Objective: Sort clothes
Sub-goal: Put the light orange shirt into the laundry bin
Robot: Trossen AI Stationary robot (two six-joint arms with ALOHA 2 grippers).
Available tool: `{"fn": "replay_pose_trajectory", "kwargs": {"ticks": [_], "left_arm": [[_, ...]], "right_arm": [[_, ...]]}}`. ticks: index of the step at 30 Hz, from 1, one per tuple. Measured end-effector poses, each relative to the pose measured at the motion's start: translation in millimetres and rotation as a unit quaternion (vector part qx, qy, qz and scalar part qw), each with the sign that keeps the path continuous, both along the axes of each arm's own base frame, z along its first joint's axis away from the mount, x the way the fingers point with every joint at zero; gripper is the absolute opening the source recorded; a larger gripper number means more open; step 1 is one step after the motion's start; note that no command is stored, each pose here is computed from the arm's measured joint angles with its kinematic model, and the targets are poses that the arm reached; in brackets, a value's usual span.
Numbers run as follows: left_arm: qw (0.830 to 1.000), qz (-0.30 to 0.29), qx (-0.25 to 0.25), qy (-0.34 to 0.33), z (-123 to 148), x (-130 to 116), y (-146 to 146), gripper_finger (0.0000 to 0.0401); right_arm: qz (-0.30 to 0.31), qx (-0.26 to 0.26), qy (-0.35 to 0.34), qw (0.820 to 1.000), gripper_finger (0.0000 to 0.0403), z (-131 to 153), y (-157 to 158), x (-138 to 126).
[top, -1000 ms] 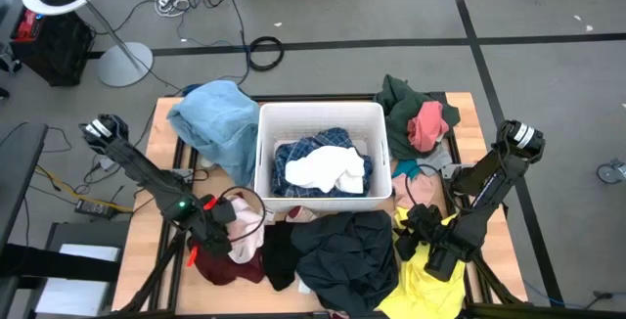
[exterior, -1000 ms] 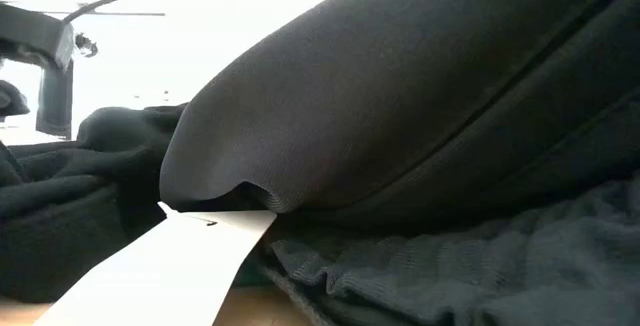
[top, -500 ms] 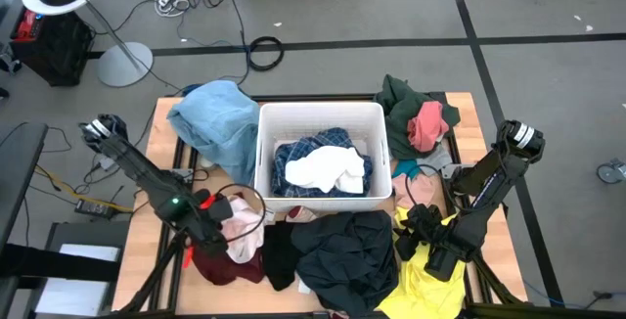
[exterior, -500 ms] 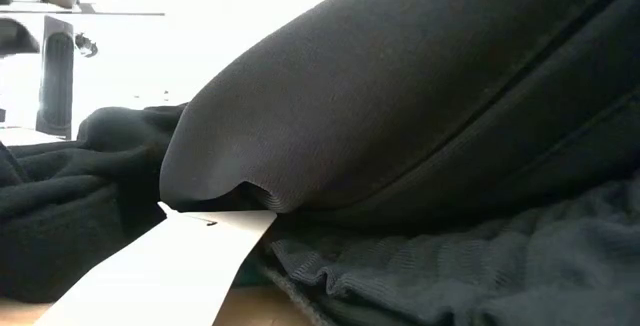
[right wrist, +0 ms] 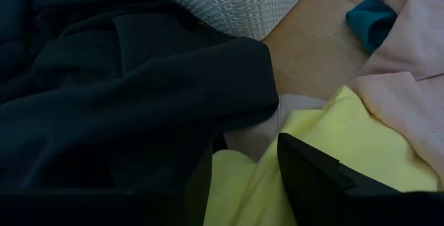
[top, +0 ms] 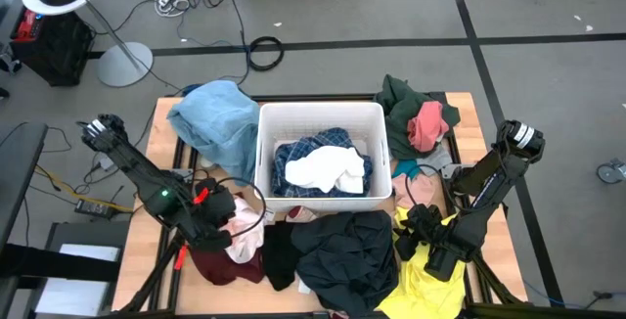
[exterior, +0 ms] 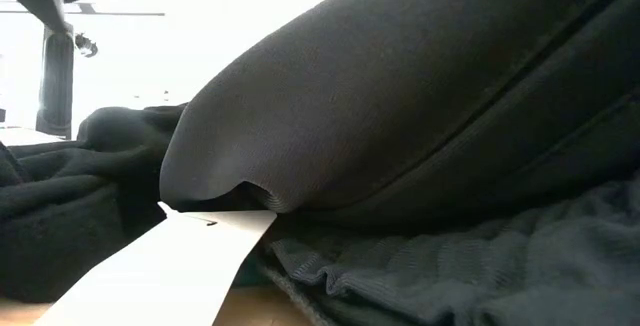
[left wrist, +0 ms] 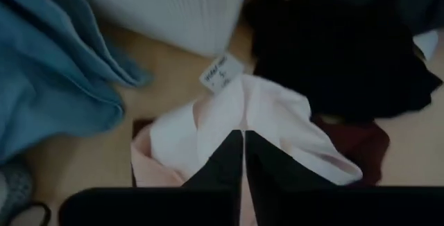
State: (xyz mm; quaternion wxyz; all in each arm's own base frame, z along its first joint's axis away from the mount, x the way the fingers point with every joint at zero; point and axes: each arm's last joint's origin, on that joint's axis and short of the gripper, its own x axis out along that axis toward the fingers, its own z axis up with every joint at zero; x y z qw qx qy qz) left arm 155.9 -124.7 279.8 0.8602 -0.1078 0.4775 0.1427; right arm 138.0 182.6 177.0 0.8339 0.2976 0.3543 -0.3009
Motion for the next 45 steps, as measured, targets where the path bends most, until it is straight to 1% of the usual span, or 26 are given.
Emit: {"fn": "replay_pose_trajectory", "kwargs": {"ticks": [3,5,7,10,14,17,19,22,24,26,28,29,33,38,42,45], "left_arm": [[1.0,-0.004,0.008,-0.014,-0.9,1.7,-0.6,0.0055],[1.0,-0.002,0.004,-0.02,-8.6,3.0,-1.6,0.0075],[1.0,-0.002,0.0,-0.024,-20.8,3.9,-2.4,0.0097],[1.0,-0.002,0.003,-0.02,-46.1,2.4,-1.1,0.0125],[1.0,0.002,0.022,0.002,-72.7,-4.5,5.4,0.0145],[1.0,0.003,0.025,-0.001,-88.8,-6.9,8.3,0.0147],[1.0,0.004,0.01,-0.004,-99.8,-7.0,10.1,0.0147],[1.0,0.007,-0.012,0.01,-113.0,-8.8,14.2,0.0144],[0.999,0.031,-0.023,0.023,-116.7,-10.4,17.7,0.0127],[0.998,0.041,-0.027,0.028,-116.2,-9.7,19.1,0.0085],[0.999,0.033,-0.026,0.026,-108.9,-7.1,17.0,0.003],[0.999,0.027,-0.028,0.021,-102.6,-4.5,14.8,0.0016],[1.0,-0.003,-0.017,0.0,-66.0,6.0,6.9,0.0005],[0.998,-0.024,0.021,-0.045,-1.0,14.0,3.3,0.0002],[0.995,-0.028,0.048,-0.077,53.8,10.5,8.5,0.0001],[0.992,-0.015,0.068,-0.102,90.7,2.3,17.0,0.0001]], "right_arm": [[0.0,0.0,0.0,1.0,0.0164,0.0,0.0,0.0],[0.0,0.0,0.0,1.0,0.0164,0.0,0.0,0.0],[0.0,0.0,0.0,1.0,0.0164,0.1,0.1,0.1],[0.0,0.001,0.0,1.0,0.0164,0.1,0.1,0.1],[0.0,0.001,-0.001,1.0,0.0164,0.1,0.2,0.1],[0.0,0.0,-0.001,1.0,0.0164,0.1,0.1,0.2],[0.0,0.0,-0.001,1.0,0.0164,0.1,0.1,0.2],[-0.003,0.002,-0.003,1.0,0.0164,0.2,0.1,0.2],[-0.003,0.002,-0.003,1.0,0.0164,0.2,0.1,0.3],[-0.003,0.002,-0.003,1.0,0.0164,0.2,0.1,0.2],[-0.003,0.002,-0.003,1.0,0.0164,0.2,0.1,0.3],[-0.003,0.002,-0.003,1.0,0.0164,0.2,0.1,0.3],[-0.004,0.002,-0.003,1.0,0.0164,0.2,-0.2,0.6],[-0.006,0.002,-0.003,1.0,0.0164,0.2,-0.7,1.4],[-0.006,0.003,-0.004,1.0,0.0164,0.2,-0.5,1.5],[-0.006,0.003,-0.004,1.0,0.0164,0.2,-0.5,1.4]]}}
